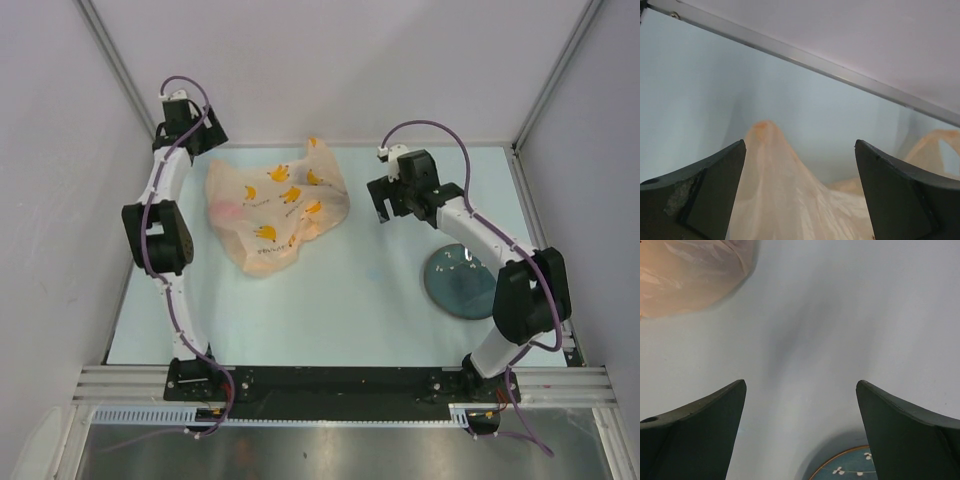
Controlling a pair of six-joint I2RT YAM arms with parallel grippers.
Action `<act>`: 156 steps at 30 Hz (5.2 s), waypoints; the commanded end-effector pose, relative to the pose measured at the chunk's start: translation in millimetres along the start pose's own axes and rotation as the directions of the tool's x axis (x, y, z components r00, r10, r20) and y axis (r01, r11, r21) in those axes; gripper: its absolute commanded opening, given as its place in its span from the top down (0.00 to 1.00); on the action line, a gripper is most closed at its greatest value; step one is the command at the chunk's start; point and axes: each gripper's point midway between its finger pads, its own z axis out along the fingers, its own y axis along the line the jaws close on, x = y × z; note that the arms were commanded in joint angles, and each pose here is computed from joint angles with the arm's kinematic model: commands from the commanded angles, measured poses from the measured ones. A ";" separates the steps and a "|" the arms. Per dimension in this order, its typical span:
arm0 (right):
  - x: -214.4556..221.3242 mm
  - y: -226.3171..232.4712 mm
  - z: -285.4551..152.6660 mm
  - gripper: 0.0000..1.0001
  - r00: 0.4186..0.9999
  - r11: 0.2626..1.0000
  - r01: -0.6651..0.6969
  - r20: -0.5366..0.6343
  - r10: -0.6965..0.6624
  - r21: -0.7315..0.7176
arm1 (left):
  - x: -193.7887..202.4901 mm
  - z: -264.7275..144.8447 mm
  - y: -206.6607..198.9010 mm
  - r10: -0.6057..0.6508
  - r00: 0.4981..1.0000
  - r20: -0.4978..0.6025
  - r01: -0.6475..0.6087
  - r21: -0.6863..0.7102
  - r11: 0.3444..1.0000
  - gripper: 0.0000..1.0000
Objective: Take the fake fruits out of the plastic bag
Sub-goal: Adjust the plastic bag at the center of the board.
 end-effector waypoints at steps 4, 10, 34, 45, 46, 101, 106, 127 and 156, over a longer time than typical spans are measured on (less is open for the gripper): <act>-23.7 9.9 7.1 0.04 1.000 1.000 0.005 0.020 -0.005 -0.026 | -3.4 27.7 3.0 -0.030 0.999 0.031 0.030 -0.004 1.000 0.08; -28.3 9.4 21.4 0.03 0.999 1.000 0.027 0.022 -0.027 -0.003 | 28.1 36.6 11.8 -0.073 0.996 -0.047 0.071 -0.030 0.997 0.16; -97.2 42.7 94.6 0.04 0.991 0.999 0.042 0.125 -0.038 -0.029 | 63.1 35.1 17.4 -0.063 0.988 -0.144 0.064 0.002 0.998 0.38; -139.9 36.3 114.0 0.04 0.972 0.999 -0.037 0.230 0.038 -0.008 | -24.1 -20.5 -66.8 -0.059 0.998 0.020 0.048 0.348 0.936 1.00; -145.9 35.8 116.1 0.04 0.969 0.999 -0.049 0.243 0.049 -0.009 | -30.8 -31.0 -78.0 -0.055 0.998 0.032 0.039 0.383 0.923 1.00; -296.3 77.1 145.3 1.00 0.604 0.942 -0.091 0.734 0.309 -0.322 | 48.5 -202.9 -160.7 0.320 0.946 0.053 -0.290 0.581 0.761 1.00; -339.8 48.4 83.8 1.00 0.481 0.960 -0.092 0.832 0.277 -0.266 | -64.8 -195.2 -186.3 0.268 0.908 0.322 -0.406 0.521 0.750 1.00; -293.8 62.8 -160.0 1.00 0.375 0.968 0.222 0.927 0.025 -0.115 | -42.5 -322.6 -187.7 0.356 0.793 0.494 -0.595 0.508 0.623 1.00; -127.8 100.7 -192.0 0.28 0.777 0.931 0.239 0.629 -0.013 -0.275 | 149.6 -315.3 -131.5 0.235 0.969 -0.076 -0.118 0.694 0.710 1.00</act>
